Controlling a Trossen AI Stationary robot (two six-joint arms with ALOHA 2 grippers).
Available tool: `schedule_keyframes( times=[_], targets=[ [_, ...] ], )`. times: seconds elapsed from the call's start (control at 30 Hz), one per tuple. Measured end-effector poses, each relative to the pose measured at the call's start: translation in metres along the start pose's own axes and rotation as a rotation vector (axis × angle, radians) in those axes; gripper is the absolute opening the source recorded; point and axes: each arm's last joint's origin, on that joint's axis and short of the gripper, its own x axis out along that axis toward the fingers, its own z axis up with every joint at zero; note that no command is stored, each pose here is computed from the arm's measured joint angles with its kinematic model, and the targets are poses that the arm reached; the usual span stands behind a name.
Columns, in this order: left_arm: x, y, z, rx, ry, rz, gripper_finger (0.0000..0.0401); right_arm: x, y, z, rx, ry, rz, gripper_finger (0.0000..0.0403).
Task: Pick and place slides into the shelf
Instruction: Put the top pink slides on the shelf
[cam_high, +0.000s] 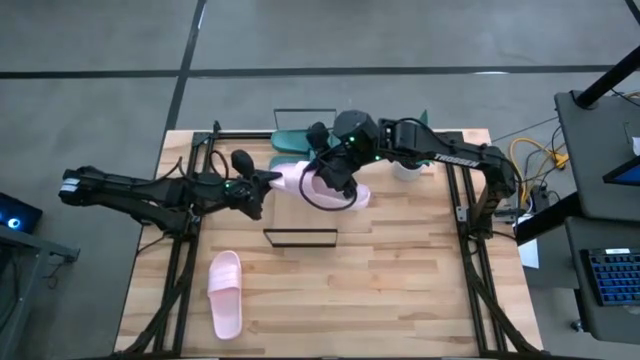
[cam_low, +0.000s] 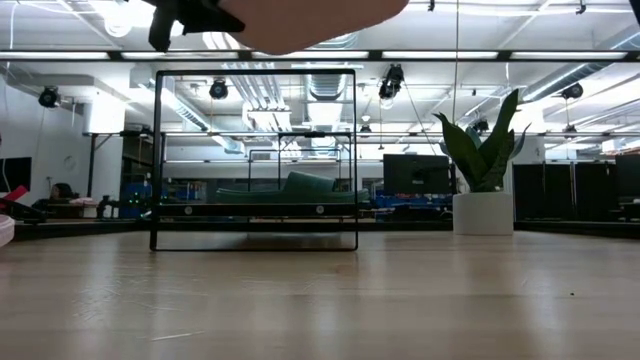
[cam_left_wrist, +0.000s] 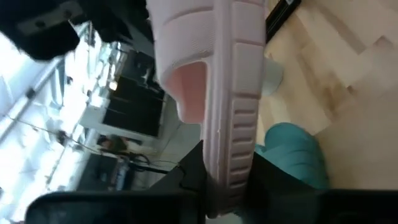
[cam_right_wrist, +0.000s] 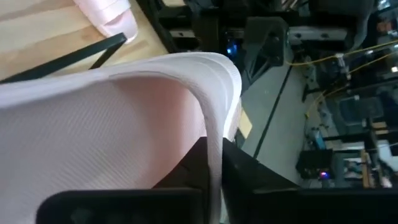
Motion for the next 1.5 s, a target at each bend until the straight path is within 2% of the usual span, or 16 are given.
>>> schedule_keyframes(
  times=[0.23,0.37,0.5,0.6,0.9,1.13,1.5],
  targets=[
    [-0.017,0.003,-0.010,-0.316,0.022,-0.074,0.0089,0.013,0.007,-0.012,-0.026,-0.004,-0.020,0.0010],
    [-0.035,0.004,-0.020,-0.460,-0.017,-0.173,0.0121,0.023,0.018,-0.022,-0.077,-0.001,-0.020,0.0010],
    [-0.051,0.008,-0.025,-0.550,-0.105,-0.270,0.0147,0.039,0.036,-0.035,-0.153,0.020,0.013,0.0009],
    [-0.060,0.012,-0.028,-0.595,-0.145,-0.275,0.0155,0.052,0.050,-0.045,-0.217,0.022,0.025,0.0009],
    [-0.070,0.017,-0.033,-0.664,-0.174,-0.254,0.0158,0.076,0.077,-0.065,-0.320,-0.016,-0.039,0.0009],
    [-0.071,0.017,-0.033,-0.666,-0.174,-0.250,0.0158,0.085,0.092,-0.076,-0.380,-0.040,-0.092,0.0009],
    [-0.069,0.012,-0.036,-0.655,-0.146,-0.244,0.0158,0.118,0.105,-0.094,-0.392,-0.031,-0.111,0.0009]
  ],
)
